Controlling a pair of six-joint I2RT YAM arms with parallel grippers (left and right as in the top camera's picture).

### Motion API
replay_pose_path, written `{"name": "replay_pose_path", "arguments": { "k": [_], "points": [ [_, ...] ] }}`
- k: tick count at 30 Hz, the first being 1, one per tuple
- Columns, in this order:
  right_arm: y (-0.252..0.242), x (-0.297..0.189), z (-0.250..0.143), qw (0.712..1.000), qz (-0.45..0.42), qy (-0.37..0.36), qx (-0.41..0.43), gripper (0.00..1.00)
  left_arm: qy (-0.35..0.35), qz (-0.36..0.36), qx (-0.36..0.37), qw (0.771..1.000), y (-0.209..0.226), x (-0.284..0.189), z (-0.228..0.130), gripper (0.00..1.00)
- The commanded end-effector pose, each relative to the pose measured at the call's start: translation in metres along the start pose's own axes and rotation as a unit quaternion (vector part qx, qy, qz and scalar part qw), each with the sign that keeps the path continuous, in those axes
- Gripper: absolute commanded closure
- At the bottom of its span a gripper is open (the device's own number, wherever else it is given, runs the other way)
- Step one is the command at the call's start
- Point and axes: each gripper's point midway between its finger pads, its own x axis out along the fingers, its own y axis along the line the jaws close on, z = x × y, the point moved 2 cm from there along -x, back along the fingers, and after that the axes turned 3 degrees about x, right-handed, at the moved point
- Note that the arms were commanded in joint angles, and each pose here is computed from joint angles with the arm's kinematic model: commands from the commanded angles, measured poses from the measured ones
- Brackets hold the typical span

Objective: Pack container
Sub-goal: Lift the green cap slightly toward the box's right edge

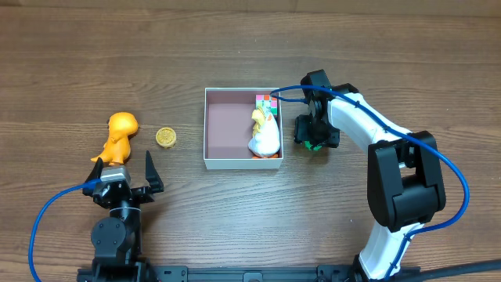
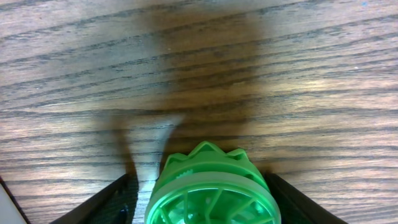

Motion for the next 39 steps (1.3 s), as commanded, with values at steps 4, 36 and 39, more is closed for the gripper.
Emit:
{"name": "replay_pose_path", "arguments": {
  "k": [4, 36, 39],
  "points": [
    [-0.0122, 0.0080, -0.0019, 1.000, -0.030, 0.003, 0.003, 0.42, 0.000, 0.001, 0.013, 1.000, 0.0008, 0.0002, -0.0006, 0.00],
    [-0.0139, 0.0046, -0.0056, 0.999, -0.034, 0.015, 0.003, 0.51, 0.000, 0.001, 0.013, 1.000, 0.0008, 0.0002, -0.0006, 0.00],
    [-0.0124, 0.0006, -0.0021, 0.999, -0.033, 0.011, 0.003, 0.51, 0.000, 0.001, 0.013, 1.000, 0.0008, 0.0002, -0.0006, 0.00]
  ]
}}
